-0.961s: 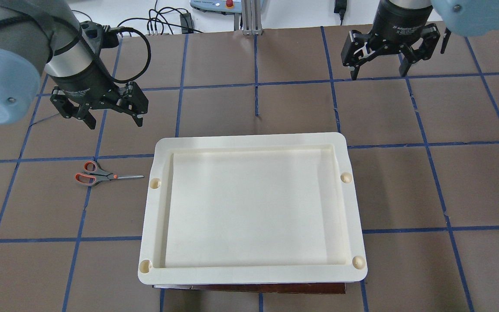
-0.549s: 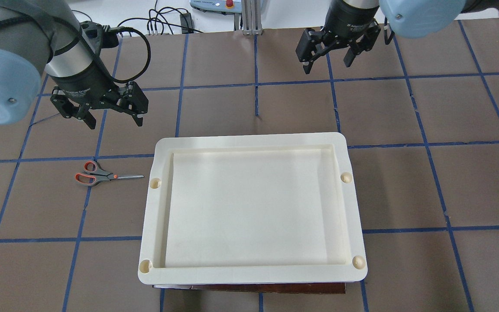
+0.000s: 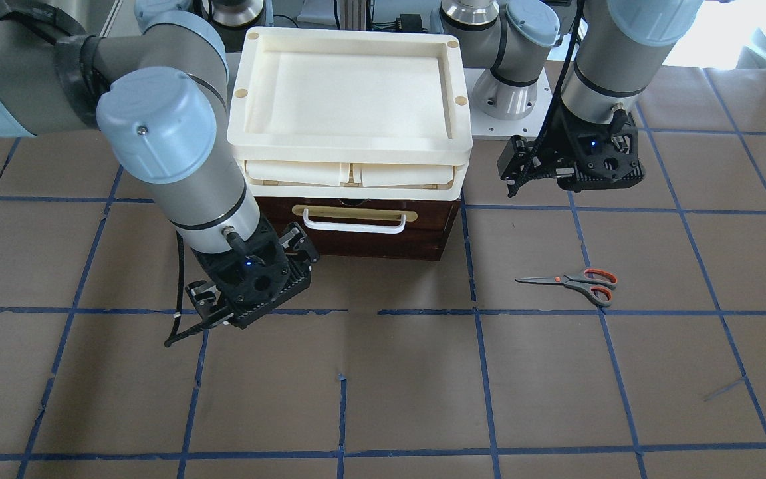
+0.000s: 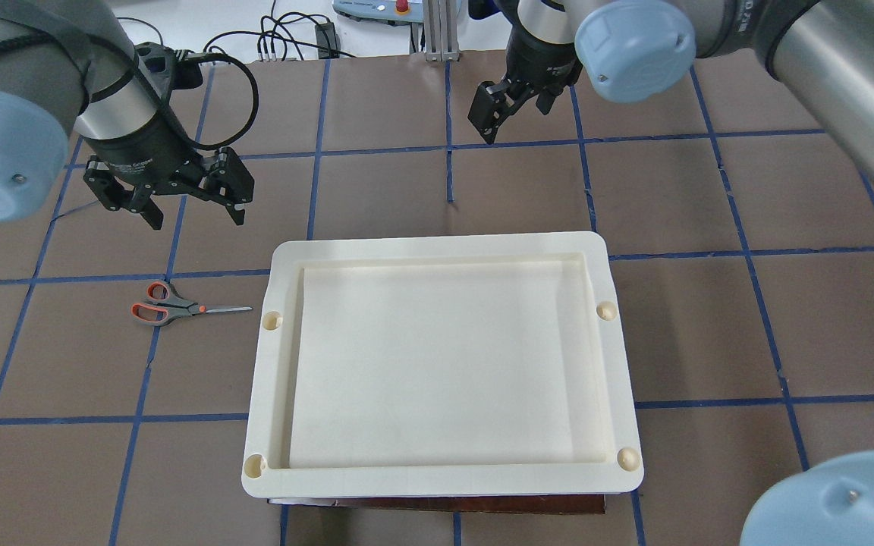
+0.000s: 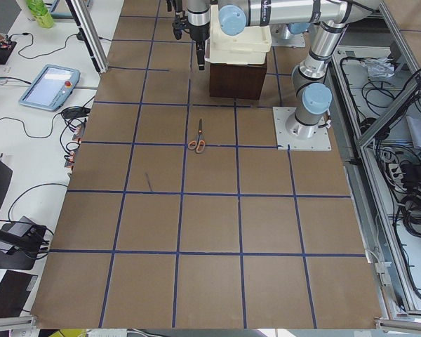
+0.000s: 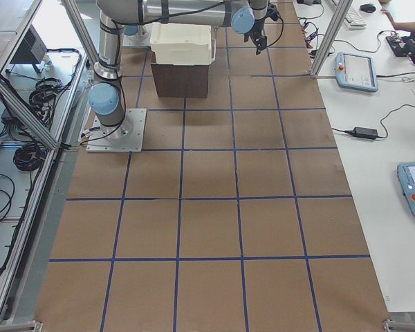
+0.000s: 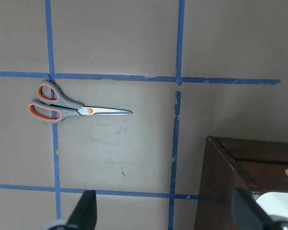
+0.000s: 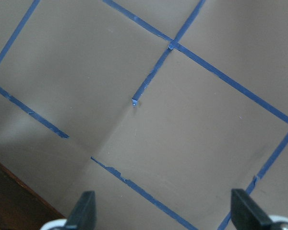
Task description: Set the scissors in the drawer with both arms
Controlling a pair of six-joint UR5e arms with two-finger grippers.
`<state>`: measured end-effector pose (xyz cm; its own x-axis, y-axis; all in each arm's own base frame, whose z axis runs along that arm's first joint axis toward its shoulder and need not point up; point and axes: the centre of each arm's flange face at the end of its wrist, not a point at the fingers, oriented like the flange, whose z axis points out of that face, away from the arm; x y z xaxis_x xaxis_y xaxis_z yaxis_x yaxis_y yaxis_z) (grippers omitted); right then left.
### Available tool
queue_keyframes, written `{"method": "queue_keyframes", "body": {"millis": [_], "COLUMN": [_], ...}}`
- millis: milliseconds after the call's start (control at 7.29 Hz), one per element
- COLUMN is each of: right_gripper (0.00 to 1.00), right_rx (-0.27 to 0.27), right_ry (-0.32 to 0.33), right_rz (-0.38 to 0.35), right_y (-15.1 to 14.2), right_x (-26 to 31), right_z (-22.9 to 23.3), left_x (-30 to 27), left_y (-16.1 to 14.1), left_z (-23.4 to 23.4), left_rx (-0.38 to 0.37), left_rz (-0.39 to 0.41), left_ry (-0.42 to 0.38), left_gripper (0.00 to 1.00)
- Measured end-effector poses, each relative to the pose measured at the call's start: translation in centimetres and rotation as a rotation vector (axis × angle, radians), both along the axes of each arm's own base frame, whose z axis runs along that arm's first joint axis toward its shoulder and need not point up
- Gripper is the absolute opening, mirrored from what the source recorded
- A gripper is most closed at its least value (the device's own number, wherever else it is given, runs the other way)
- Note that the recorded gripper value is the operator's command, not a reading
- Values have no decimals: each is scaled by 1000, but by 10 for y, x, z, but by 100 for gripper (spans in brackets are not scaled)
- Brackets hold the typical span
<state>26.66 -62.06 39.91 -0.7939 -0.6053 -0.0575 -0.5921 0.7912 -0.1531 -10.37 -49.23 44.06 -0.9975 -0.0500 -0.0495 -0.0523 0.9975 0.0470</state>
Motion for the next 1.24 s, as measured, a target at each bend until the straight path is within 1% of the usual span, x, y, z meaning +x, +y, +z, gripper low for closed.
{"method": "queue_keyframes", "body": {"millis": [137,275,412,549,686,824,961,1098,1235], "right_gripper": [100,100,100,100,100,100,100,100,100], "right_rx": [-2,14,38,37,-16,-61,-27,47,95], "right_ry": [6,-13,-61,-113,-143,-142,-115,-89,-75], "right_rz": [80,158,207,240,265,280,286,294,297], "right_y": [1,3,7,10,9,9,14,21,27], "right_x": [10,17,23,29,32,32,29,27,27], "right_z": [-11,-25,-37,-46,-49,-50,-57,-63,-65], "left_x": [10,23,40,61,81,95,104,111,116], "left_y": [-4,-9,-18,-26,-30,-32,-35,-42,-52], "left_z": [-11,-26,-45,-67,-86,-99,-109,-122,-141], "left_rx": [4,3,-5,0,20,38,50,52,44], "left_rz": [4,-4,-14,-7,17,43,69,84,85], "left_ry": [-1,-2,-7,-15,-23,-25,-23,-23,-27], "left_gripper": [100,100,100,100,100,100,100,100,94]}}
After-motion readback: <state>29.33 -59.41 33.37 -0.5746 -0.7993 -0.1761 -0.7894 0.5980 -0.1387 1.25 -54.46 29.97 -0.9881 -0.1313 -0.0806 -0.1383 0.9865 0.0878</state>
